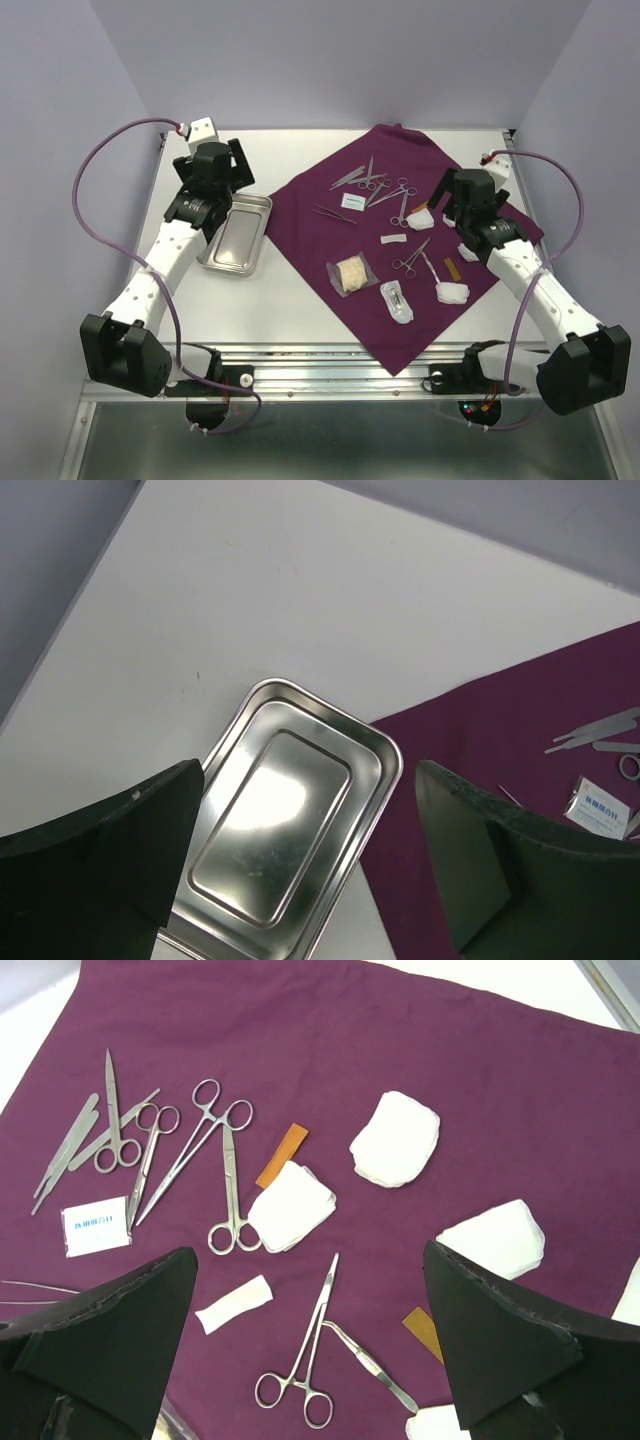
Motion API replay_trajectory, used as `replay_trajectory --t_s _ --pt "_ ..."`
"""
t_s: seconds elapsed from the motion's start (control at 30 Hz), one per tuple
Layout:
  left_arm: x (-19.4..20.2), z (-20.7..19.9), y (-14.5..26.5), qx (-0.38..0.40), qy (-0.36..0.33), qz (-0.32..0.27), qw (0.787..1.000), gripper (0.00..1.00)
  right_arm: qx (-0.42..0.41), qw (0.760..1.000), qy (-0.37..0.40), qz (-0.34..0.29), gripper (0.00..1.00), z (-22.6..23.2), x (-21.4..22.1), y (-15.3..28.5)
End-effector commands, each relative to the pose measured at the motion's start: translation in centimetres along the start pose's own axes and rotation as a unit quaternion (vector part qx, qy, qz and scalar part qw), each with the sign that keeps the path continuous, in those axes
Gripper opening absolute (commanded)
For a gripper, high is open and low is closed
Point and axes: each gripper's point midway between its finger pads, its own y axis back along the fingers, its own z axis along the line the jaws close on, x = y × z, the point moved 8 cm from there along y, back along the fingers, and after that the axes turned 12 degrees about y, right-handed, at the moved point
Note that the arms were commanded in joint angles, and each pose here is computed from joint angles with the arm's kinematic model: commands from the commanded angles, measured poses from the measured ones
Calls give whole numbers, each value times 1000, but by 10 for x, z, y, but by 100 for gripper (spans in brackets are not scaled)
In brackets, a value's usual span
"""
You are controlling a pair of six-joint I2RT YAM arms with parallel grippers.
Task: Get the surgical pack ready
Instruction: Pick up the container from the center of the board.
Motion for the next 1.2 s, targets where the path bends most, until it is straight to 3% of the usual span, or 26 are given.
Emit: replay_trajectory --t_s 0.0,0.5,0.73,0.9,1.17 --pt "-12 -2 -2 -31 13 -15 999 99 11 1000 -8 -16 100 -4 -5 4" --pt "21 9 -19 -53 -43 42 997 99 41 999 -14 -13 100 -3 -7 -5" --pt "49 20 -33 -86 -58 75 992 99 29 999 -39 -20 100 -2 -1 -4" --pt "78 21 -44 -105 -88 132 982 99 -24 999 -30 1 100 12 1 -8" --pt "126 1 -46 -58 -137 210 966 81 -57 998 -24 11 100 21 3 -11"
